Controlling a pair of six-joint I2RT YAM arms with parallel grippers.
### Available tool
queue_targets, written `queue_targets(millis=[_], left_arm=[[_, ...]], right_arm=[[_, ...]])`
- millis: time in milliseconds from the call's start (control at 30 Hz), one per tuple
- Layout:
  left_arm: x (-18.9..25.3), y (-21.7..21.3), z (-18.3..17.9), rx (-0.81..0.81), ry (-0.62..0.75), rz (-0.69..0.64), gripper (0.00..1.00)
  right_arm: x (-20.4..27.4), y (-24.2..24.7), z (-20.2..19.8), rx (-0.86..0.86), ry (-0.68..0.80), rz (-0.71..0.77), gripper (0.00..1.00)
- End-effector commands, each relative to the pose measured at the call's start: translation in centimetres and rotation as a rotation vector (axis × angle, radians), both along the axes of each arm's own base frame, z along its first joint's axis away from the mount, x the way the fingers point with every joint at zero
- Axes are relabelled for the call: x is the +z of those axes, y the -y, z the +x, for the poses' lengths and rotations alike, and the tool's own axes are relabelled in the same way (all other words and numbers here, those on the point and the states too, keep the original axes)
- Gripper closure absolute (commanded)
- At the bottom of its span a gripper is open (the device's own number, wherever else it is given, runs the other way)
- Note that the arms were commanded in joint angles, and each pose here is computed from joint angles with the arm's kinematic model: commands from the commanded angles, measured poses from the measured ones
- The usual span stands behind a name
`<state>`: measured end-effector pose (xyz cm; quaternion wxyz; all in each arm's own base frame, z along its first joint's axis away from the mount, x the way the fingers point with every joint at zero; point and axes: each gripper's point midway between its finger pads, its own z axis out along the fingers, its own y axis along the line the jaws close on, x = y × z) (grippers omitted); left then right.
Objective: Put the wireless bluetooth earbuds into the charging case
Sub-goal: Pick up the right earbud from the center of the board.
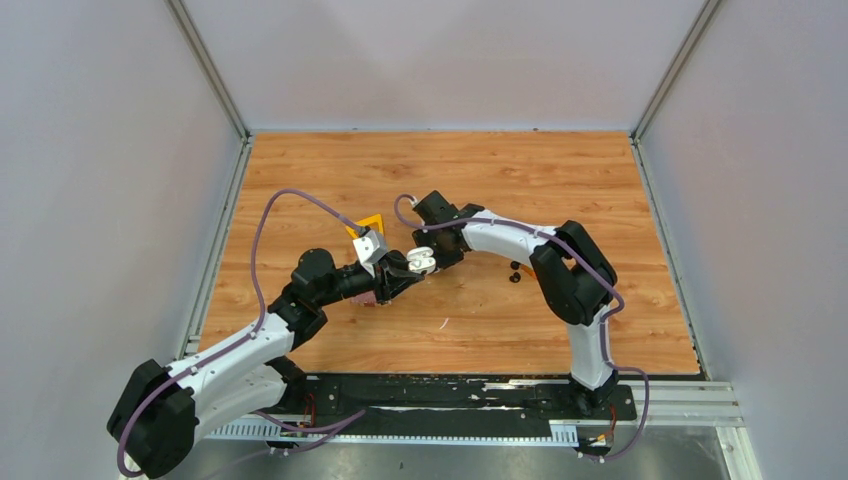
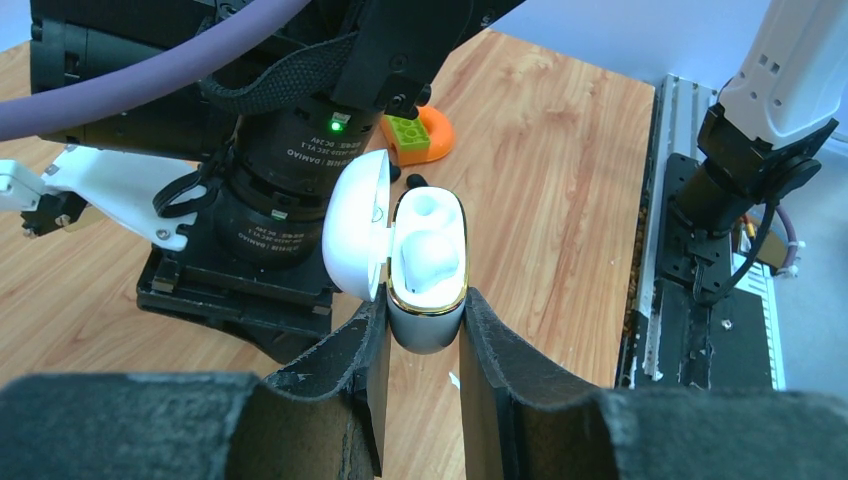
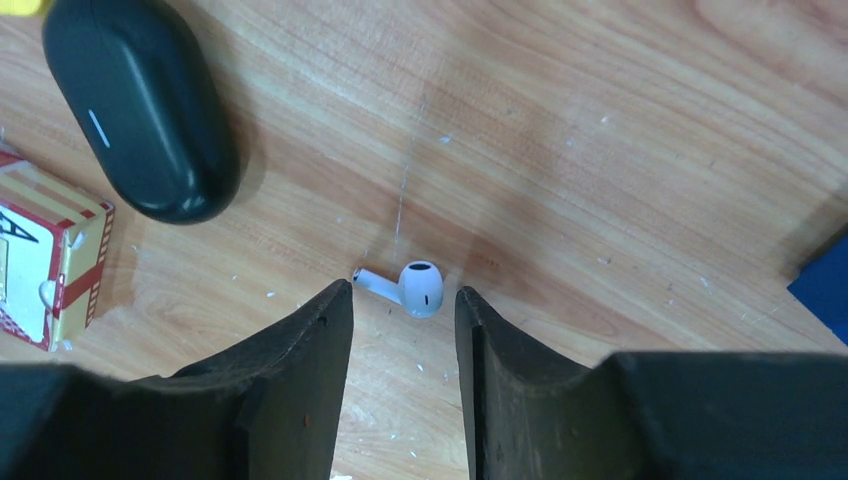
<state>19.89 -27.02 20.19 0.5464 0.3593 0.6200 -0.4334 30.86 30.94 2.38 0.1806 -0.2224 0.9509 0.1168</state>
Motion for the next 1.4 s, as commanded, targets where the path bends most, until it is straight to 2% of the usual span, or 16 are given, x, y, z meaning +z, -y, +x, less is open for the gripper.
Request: queue_targets(millis=[0,267,667,1133,1300,1367], left_arm=[[1.7,0.2,0.2,-0.013,0.061,-0.024,1.0],[1.6,0.3,0.2,-0.02,0.057,-0.025,1.0],[1.7,0.3,0.1,-0.021,0.059,-0.023,1.0],[1.8,0.3,0.1,-0.023,0.063,-0.024,1.0],[1.9,0.4,0.2,-0.024,0.061,-0.025,1.0],[1.9,0.4,0.2,-0.024,0.061,-0.025,1.0]], right_arm=[[0.4,-0.3,1.4,-0.044,0.035,-0.012,0.58],[1.0,-1.1,1.8,-0.038,0.033,0.02,0.55],[-0.1,0.4,3.5,-0.076,0.091,-0.078,0.55],[-0.5,2.1,0.3,0.038,0.084,-0.118,0.53],[-0.5,1.6,-0.3,0.088,0.073,-0.092,0.6],[-0.7,1.4,-0.5,0.102,0.059,-0.086,0.68]])
